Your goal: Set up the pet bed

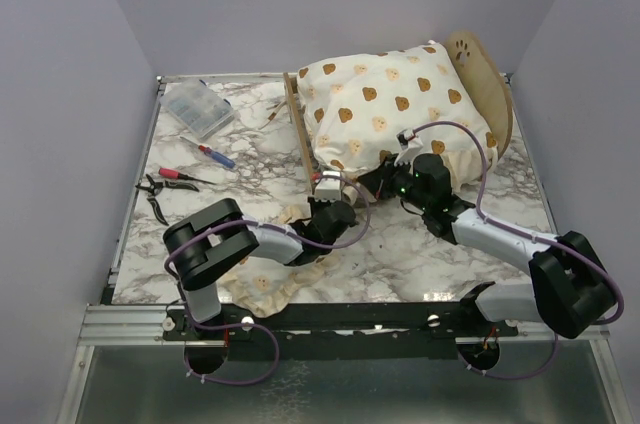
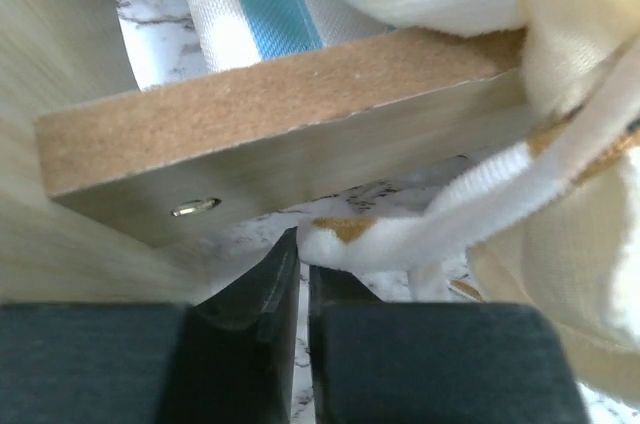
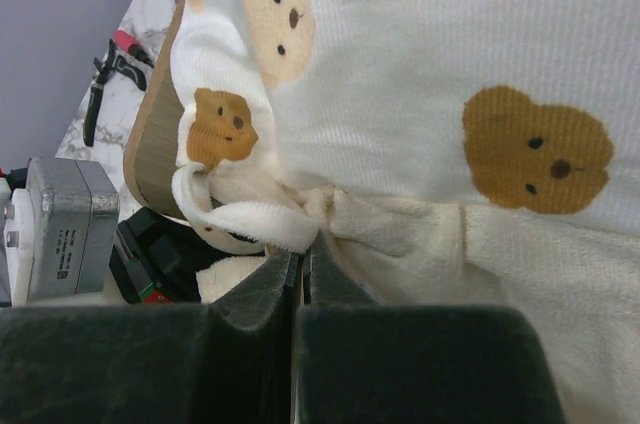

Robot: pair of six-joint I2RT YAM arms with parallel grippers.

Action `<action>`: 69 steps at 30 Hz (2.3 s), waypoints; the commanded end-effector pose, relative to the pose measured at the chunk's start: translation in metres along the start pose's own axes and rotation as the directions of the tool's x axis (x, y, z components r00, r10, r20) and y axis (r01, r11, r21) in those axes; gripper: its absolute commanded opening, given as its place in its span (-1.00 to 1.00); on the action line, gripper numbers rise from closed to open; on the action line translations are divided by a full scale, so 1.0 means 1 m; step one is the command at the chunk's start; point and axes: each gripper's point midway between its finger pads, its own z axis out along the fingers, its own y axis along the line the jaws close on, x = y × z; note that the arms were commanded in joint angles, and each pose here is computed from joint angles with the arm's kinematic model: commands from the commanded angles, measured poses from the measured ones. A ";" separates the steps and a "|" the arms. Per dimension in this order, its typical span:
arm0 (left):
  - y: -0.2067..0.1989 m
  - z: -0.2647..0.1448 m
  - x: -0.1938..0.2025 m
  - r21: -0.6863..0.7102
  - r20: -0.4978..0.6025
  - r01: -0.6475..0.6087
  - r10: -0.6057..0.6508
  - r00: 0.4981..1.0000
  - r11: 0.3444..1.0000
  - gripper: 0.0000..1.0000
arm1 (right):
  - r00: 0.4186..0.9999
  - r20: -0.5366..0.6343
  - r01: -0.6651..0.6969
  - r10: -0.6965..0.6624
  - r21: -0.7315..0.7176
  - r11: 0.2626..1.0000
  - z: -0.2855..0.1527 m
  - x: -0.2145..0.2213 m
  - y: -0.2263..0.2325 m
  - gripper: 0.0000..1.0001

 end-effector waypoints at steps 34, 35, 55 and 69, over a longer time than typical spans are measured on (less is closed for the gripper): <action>0.007 -0.089 -0.229 -0.073 0.026 -0.620 0.623 0.782 0.781 -1.00 | 0.986 -0.108 0.120 -0.130 -0.090 0.989 -0.011 -0.006 0.021 -0.99; 0.009 -0.087 -0.223 -0.074 0.016 -0.621 0.623 0.782 0.781 -1.00 | 0.985 -0.109 0.120 -0.131 -0.097 0.988 -0.010 -0.006 0.022 -0.99; 0.019 -0.046 -0.191 0.008 0.024 -0.452 0.451 0.892 0.892 -1.00 | 0.982 -0.151 0.087 -0.109 -0.150 0.985 -0.006 0.008 0.027 -0.99; 0.009 -0.056 -0.228 0.043 0.177 -0.557 0.543 0.821 0.829 -1.00 | 0.984 -0.153 0.073 -0.097 -0.156 0.985 -0.007 0.012 0.027 -0.99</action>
